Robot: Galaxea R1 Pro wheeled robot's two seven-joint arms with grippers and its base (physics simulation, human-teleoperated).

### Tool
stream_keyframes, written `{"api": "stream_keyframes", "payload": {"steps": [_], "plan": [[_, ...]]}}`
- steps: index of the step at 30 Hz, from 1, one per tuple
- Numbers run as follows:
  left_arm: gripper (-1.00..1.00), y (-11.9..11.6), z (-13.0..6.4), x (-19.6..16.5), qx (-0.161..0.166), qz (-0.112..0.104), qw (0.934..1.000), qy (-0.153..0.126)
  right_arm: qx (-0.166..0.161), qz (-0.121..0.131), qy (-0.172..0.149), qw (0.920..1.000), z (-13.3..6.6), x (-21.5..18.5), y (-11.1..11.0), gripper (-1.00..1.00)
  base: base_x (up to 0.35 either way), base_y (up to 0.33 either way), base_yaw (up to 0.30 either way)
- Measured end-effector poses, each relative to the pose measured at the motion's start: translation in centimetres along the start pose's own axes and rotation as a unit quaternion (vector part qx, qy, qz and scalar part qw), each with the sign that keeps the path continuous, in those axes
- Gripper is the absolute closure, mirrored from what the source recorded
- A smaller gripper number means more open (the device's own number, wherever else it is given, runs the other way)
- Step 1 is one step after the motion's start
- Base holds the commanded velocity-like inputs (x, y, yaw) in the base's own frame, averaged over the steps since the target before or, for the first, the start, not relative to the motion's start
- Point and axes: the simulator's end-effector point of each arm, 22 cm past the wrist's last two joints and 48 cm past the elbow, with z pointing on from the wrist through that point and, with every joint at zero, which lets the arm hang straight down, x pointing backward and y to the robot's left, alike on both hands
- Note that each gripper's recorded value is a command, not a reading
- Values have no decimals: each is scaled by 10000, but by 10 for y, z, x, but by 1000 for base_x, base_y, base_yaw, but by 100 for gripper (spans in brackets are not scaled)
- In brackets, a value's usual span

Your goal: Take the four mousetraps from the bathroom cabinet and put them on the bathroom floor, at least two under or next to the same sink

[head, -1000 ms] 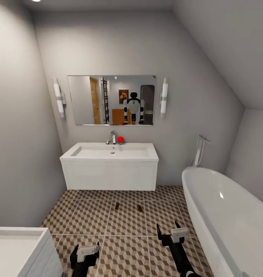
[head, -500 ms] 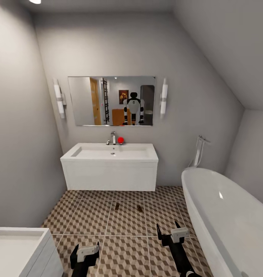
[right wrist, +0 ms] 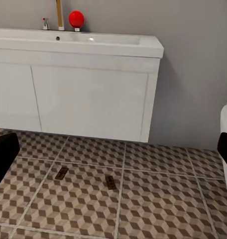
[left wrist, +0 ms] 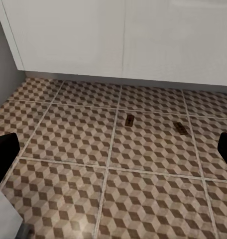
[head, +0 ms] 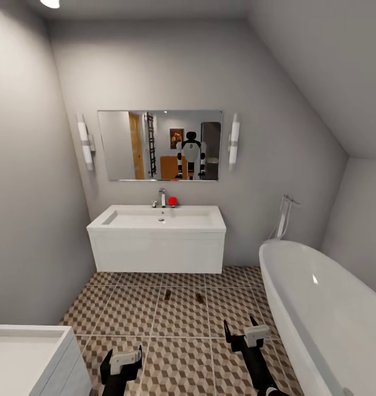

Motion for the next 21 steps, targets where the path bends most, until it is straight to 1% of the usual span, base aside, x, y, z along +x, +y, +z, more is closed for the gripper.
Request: {"api": "stream_keyframes", "payload": {"steps": [6, 21], "plan": [[-100, 0, -4, -3, 1, -2, 10000, 1, 0, 0, 1, 10000, -3, -4, 0, -100, 0, 0, 0], [-100, 0, -4, -3, 2, -6, 10000, 4, 1, 2, 2, 10000, -3, -4, 0, -100, 0, 0, 0]]}}
